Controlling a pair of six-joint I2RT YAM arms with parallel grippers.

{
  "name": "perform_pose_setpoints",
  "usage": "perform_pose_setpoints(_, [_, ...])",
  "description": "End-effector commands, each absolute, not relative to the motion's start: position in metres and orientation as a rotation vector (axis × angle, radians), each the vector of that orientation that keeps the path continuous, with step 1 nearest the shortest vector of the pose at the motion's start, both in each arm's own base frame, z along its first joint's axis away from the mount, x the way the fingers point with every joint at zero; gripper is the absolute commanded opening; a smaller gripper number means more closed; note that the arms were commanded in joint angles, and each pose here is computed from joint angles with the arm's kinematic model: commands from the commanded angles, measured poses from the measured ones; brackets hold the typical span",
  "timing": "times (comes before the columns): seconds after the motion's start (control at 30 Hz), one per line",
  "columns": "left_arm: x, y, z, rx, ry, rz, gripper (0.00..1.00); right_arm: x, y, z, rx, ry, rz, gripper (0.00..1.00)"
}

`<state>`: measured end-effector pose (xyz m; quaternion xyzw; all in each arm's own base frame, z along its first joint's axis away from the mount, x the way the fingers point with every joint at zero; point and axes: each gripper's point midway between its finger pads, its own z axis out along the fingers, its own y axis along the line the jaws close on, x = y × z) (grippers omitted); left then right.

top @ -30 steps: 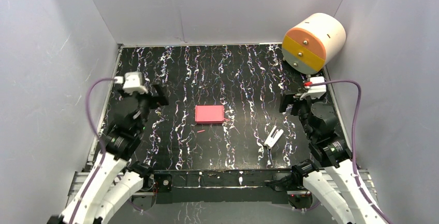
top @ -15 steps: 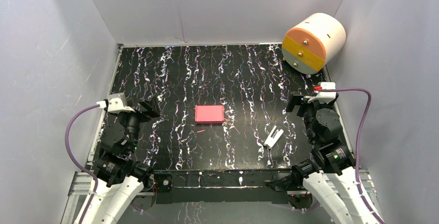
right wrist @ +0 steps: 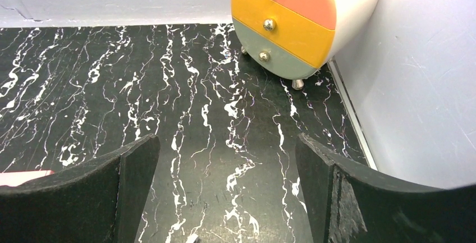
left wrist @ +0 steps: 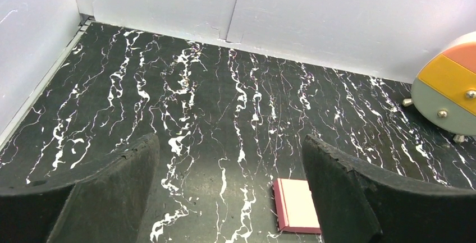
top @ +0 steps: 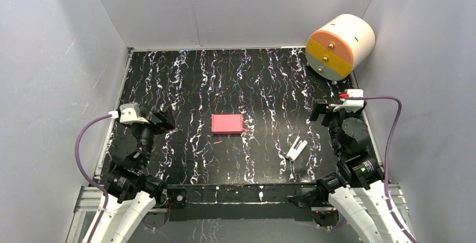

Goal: Fold the paper box

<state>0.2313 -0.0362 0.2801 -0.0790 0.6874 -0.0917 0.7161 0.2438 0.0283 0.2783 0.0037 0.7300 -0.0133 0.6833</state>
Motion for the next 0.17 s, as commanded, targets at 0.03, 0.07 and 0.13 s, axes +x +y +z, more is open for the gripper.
perform_pose_setpoints(0.03, [0.2311, -0.0342, 0.2925, -0.194, 1.468, -0.217, 0.95, 0.2467, 0.0274, 0.2921, 0.024, 1.578, -0.027, 0.99])
perform_pose_setpoints(0.07, [0.2310, -0.0347, 0.2928, -0.191, 1.467, -0.219, 0.95, 0.2465, 0.0277, 0.2926, 0.024, 1.576, -0.024, 0.99])
perform_pose_setpoints(0.13, [0.2313, -0.0354, 0.2928, -0.184, 1.469, -0.218, 0.95, 0.2465, 0.0275, 0.2922, 0.024, 1.575, -0.025, 0.99])
